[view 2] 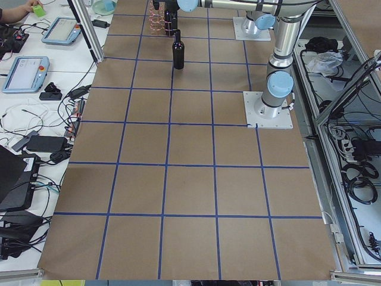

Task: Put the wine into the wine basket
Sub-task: 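Set the bottle down, open the left gripper while the right arm approaches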

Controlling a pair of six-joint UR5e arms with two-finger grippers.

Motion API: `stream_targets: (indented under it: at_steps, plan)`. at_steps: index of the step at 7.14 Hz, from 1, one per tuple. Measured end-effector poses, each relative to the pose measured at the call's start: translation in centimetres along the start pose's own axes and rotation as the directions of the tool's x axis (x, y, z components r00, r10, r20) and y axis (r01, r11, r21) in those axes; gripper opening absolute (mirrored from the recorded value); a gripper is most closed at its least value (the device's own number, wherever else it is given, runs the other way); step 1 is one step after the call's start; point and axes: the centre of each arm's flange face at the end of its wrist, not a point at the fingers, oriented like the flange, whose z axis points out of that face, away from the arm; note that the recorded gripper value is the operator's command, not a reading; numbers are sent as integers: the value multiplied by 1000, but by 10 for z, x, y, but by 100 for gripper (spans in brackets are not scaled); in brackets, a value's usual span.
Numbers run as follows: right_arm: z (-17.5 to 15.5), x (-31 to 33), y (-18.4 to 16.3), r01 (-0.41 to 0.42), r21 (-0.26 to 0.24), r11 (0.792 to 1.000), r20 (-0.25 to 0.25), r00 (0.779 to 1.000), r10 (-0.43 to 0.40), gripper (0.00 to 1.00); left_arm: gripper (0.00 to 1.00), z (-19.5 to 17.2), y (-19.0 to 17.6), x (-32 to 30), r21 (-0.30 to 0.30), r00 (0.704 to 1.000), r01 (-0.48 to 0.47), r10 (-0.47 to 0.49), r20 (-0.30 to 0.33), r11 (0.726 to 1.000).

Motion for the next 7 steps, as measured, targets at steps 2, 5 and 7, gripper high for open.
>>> stream_targets:
  at_steps: [2, 5, 7]
  plan:
    - [26, -50, -47, -65, 13, 998, 43, 997, 64, 100, 100, -32, -5, -62, 5, 988, -95, 94, 122, 995]
    - [65, -170, -67, -141, 47, 989, 68, 988, 137, 100, 100, -65, 9, -94, 1, 976, -106, 104, 192, 994]
    - [99, -192, -64, -116, 25, 993, 53, 992, 114, 95, 100, -73, 19, -93, 9, 975, -105, 101, 196, 994]
